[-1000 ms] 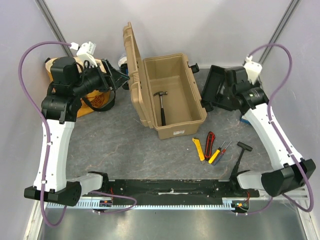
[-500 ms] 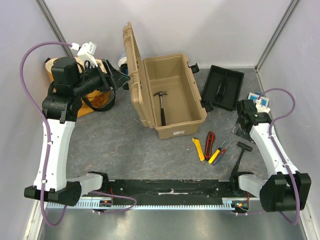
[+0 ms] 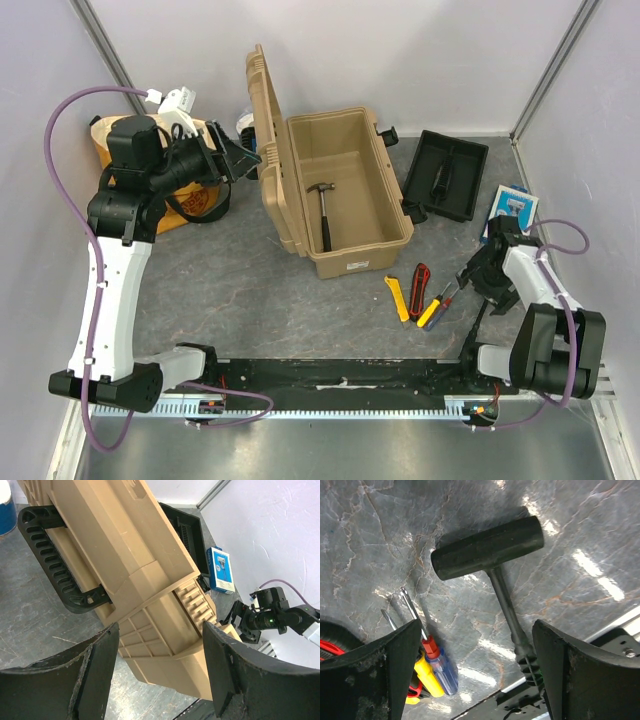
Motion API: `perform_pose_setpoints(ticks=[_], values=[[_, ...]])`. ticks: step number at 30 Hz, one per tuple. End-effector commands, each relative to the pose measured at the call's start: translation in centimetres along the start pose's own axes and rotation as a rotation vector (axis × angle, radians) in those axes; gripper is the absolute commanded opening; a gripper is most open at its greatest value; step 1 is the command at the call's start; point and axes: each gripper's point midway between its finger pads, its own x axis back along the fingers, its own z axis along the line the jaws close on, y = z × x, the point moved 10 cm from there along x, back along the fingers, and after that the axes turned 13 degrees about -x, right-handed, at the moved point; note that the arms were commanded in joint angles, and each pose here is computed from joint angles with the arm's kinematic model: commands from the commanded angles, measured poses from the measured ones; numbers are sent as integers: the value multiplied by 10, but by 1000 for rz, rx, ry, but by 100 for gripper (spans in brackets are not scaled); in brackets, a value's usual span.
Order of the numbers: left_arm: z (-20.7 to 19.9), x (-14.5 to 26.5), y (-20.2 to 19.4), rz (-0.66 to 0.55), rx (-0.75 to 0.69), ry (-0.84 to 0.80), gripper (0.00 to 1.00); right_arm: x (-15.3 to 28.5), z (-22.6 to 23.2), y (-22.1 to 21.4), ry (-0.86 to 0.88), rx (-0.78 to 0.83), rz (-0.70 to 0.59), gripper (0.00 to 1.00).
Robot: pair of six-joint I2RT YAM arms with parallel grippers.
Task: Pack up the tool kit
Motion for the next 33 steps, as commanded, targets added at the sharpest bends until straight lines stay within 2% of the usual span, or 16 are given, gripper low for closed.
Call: perform_pose_setpoints(ticks=[1,4,8,11,14,21,25,29,33], values=[[-4,5,2,-24,-57,-19,73,-23,4,-8,25,-71,86,98],[-5,6,3,-28,-65,-20,73,-40,1,-17,3,-72,147,98],[-6,7,5,-35,-72,-19,74,-44,4,-19,35,-90,143,94],[-7,10,6,-42,-77,-15,74,-42,9,-15,82,-90,132,81],[-6,10,6,-44,-79,-13,74,-39,16,-9,120,-77,109,63],[-7,11,5,-45,-79,-14,74,-43,16,-3,92,-38,67,30],[-7,11,5,-45,-76,-16,74,-42,14,-2,90,-35,50,0],[-7,10,5,-42,-72,-16,74,-30,17,5,115,-41,-1,0],[-7,9,6,-44,-72,-19,74,3,25,25,159,-64,-128,0]])
